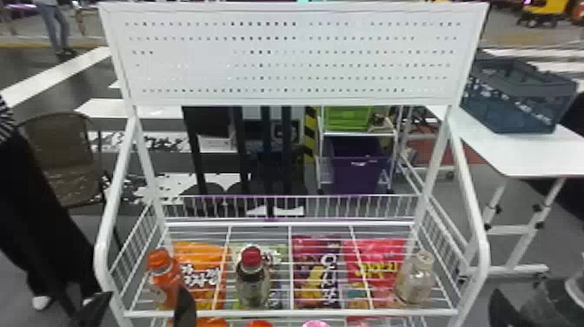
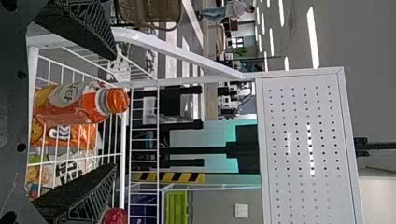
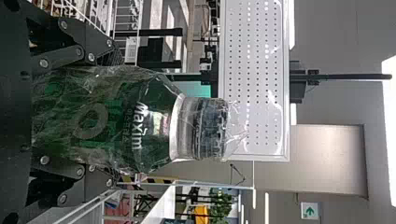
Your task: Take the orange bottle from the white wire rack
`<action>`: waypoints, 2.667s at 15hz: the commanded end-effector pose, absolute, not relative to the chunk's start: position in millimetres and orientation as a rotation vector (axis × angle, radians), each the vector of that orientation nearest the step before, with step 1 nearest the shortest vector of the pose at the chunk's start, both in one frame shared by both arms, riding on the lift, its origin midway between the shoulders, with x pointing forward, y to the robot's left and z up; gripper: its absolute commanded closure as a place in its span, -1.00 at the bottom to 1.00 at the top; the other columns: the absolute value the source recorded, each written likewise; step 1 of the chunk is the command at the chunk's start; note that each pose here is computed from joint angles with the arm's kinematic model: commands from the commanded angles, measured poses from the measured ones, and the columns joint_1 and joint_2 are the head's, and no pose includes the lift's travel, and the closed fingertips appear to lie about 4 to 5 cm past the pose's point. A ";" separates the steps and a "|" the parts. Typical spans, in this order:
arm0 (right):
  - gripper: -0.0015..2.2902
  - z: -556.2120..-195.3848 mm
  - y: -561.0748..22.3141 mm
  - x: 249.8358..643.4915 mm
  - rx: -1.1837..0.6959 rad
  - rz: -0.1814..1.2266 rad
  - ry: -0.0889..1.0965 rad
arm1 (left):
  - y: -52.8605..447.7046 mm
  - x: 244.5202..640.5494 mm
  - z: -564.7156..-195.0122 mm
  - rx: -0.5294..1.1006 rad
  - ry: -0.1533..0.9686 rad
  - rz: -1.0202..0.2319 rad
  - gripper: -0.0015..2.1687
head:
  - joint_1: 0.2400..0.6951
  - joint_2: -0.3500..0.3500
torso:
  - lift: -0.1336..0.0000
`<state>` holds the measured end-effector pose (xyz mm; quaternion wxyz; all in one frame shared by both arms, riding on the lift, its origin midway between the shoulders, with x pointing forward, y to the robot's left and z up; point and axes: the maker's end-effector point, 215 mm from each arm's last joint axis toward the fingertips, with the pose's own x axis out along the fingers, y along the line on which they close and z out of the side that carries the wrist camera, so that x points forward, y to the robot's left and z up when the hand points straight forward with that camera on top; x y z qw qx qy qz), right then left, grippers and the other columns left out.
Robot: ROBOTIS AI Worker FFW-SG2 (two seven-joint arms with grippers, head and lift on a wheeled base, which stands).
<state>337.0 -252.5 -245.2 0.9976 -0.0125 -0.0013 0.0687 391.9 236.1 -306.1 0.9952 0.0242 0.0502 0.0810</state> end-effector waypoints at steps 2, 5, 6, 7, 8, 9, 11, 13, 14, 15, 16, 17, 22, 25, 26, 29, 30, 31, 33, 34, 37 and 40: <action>-0.28 -247.0 -252.9 336.9 -0.024 0.136 0.001 | 233.8 385.6 -341.1 0.000 0.081 0.174 -0.93 | 0.14 0.00 | 1.00; -0.28 -248.8 -252.5 336.8 -0.023 0.137 0.004 | 241.3 387.3 -365.3 -0.031 0.058 0.197 -0.93 | 0.14 0.00 | 1.00; -0.28 -249.8 -252.0 336.8 -0.023 0.137 0.005 | 244.5 389.0 -375.1 -0.049 0.062 0.206 -0.93 | 0.14 0.00 | 1.00; -0.28 -250.6 -252.2 336.7 -0.023 0.137 0.007 | 246.1 391.5 -381.4 -0.060 0.064 0.203 -0.93 | 0.14 0.00 | 1.00; -0.28 -251.1 -252.3 337.0 -0.026 0.137 0.007 | 247.8 395.0 -383.6 -0.075 0.045 0.202 -0.93 | 0.14 0.00 | 1.00; -0.28 -251.7 -252.9 336.6 -0.029 0.136 0.009 | 249.7 400.5 -389.9 -0.069 0.043 0.200 -0.93 | 0.14 0.00 | 1.00; -0.28 -252.0 -253.3 335.2 -0.030 0.136 0.013 | 249.6 412.2 -401.5 -0.054 0.044 0.190 -0.93 | 0.14 0.00 | 1.00; -0.28 -251.6 -252.9 333.8 -0.030 0.136 0.014 | 251.4 424.0 -411.3 -0.040 0.050 0.177 -0.93 | 0.14 0.00 | 1.00; -0.28 -249.6 -253.2 332.8 -0.033 0.136 0.010 | 254.5 430.0 -417.6 -0.038 0.058 0.180 -0.93 | 0.14 0.00 | 1.00; -0.28 -248.0 -253.5 332.1 -0.035 0.136 0.007 | 257.4 434.2 -422.4 -0.038 0.065 0.184 -0.93 | 0.14 0.00 | 1.00; -0.28 -247.7 -253.4 331.8 -0.035 0.136 0.007 | 258.8 438.7 -427.9 -0.037 0.073 0.178 -0.93 | 0.14 0.00 | 1.00; -0.28 -246.5 -253.7 331.6 -0.037 0.135 0.006 | 262.2 441.7 -434.3 -0.032 0.082 0.178 -0.93 | 0.14 0.00 | 1.00; -0.28 -242.0 -252.7 330.5 -0.042 0.137 0.001 | 274.5 455.4 -446.8 -0.007 0.089 0.191 -0.92 | 0.14 0.00 | 1.00; -0.28 -241.3 -255.3 329.9 -0.048 0.134 0.003 | 276.5 468.8 -445.2 -0.010 0.081 0.181 -0.92 | 0.14 0.00 | 1.00; -0.28 -241.0 -255.7 329.6 -0.049 0.133 0.004 | 275.9 472.7 -443.5 -0.011 0.077 0.178 -0.92 | 0.14 0.00 | 1.00; -0.28 -240.8 -257.2 328.5 -0.053 0.131 0.006 | 276.3 482.5 -443.3 -0.004 0.073 0.176 -0.92 | 0.14 0.00 | 1.00; -0.28 -240.8 -257.7 328.5 -0.054 0.130 0.008 | 274.1 486.3 -441.0 -0.006 0.067 0.166 -0.92 | 0.14 0.00 | 1.00; -0.28 -242.0 -258.5 328.8 -0.055 0.129 0.011 | 273.9 488.8 -441.0 -0.004 0.066 0.161 -0.92 | 0.14 0.00 | 1.00; -0.28 -242.1 -258.4 328.9 -0.055 0.129 0.013 | 277.3 497.2 -441.8 0.003 0.065 0.166 -0.92 | 0.14 0.00 | 1.00; -0.28 -241.1 -260.0 328.9 -0.059 0.127 0.011 | 278.4 501.1 -441.0 0.004 0.063 0.169 -0.92 | 0.14 0.00 | 1.00; -0.28 -243.5 -264.3 328.6 -0.064 0.120 0.021 | 276.7 509.3 -440.8 0.009 0.061 0.159 -0.92 | 0.14 0.00 | 1.00; -0.28 -244.9 -266.5 329.1 -0.067 0.117 0.024 | 275.4 516.5 -440.3 0.008 0.059 0.156 -0.92 | 0.14 0.00 | 1.00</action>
